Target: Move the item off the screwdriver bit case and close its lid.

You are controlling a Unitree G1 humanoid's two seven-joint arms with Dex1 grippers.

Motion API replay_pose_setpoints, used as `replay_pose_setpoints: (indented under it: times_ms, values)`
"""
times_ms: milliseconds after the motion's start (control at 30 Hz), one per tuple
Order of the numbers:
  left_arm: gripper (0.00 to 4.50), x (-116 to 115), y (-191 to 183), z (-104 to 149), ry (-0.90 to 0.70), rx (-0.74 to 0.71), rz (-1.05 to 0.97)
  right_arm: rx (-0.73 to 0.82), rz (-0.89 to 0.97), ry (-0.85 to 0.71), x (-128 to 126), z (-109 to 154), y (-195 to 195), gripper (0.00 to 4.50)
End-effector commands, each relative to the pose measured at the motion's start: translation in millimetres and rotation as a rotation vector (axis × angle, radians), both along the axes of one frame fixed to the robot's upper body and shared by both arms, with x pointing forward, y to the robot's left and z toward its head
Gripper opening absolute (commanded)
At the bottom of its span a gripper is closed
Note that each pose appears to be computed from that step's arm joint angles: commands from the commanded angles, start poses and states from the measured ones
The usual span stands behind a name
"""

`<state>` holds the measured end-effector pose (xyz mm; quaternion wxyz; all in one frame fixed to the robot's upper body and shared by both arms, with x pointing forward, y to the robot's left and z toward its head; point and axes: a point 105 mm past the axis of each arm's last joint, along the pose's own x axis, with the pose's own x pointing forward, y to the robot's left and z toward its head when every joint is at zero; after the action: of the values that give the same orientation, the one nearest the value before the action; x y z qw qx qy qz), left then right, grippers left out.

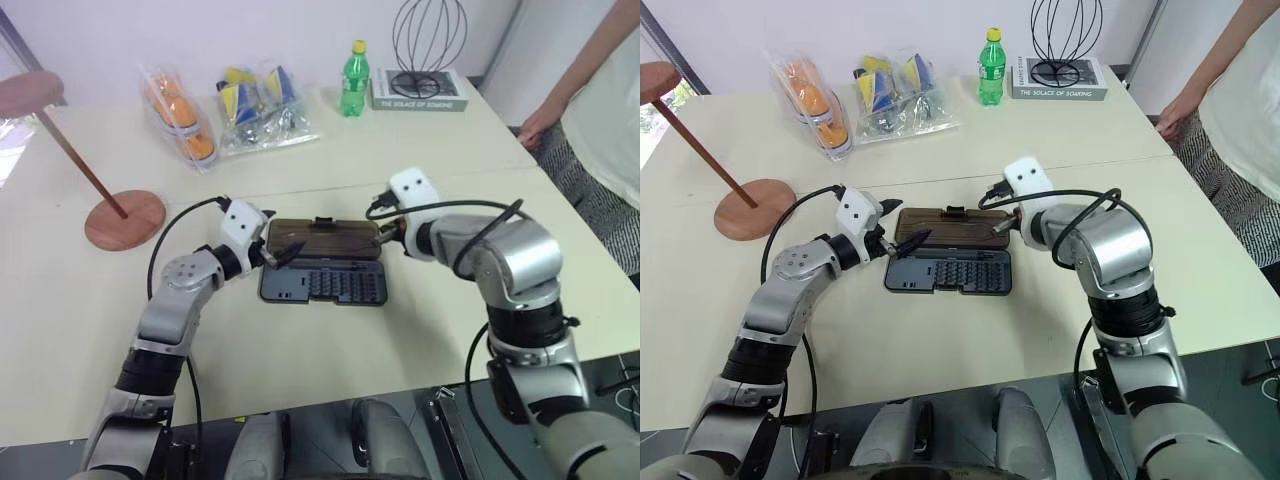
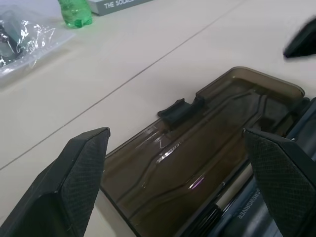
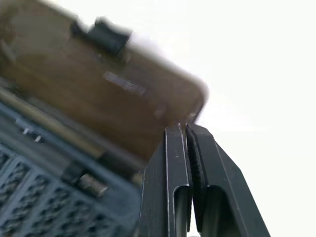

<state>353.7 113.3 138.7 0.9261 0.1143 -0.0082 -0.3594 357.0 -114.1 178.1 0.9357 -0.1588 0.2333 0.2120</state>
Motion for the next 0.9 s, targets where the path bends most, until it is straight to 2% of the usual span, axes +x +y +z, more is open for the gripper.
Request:
replay_pose_setpoints:
  times_ms: [33,167,200,233,333,400,533,700,900]
  values:
    - [4.50,-1,-3,15,-0.070,-0.001,-0.010,0.004,0.091,-0.099,9,22,9,1.45]
    - [4.50,-1,-2,15,-0.075,0.003,-0.008,-0.017,0.144,-0.163,30,31,6,3.61]
    - [4.50,-1,0,16,-0.077,0.004,-0.004,-0.031,0.204,-0.178,32,32,10,4.15]
    - [4.50,-1,3,17,-0.079,0.007,0.000,-0.050,0.256,-0.197,35,32,13,4.47]
    - [4.50,-2,12,20,-0.075,0.008,0.012,-0.112,0.354,-0.210,47,23,13,4.47]
    - [4.50,-3,22,20,-0.069,0.014,0.029,-0.082,0.404,-0.172,56,16,12,4.47]
    - [4.50,-4,31,21,-0.072,0.034,0.050,-0.130,0.494,-0.163,70,7,12,4.47]
    - [4.50,-6,32,22,-0.079,0.041,0.061,-0.169,0.613,-0.102,72,-6,14,4.47]
    - [4.50,-10,33,21,-0.081,0.042,0.072,-0.202,0.657,-0.036,72,-22,10,4.47]
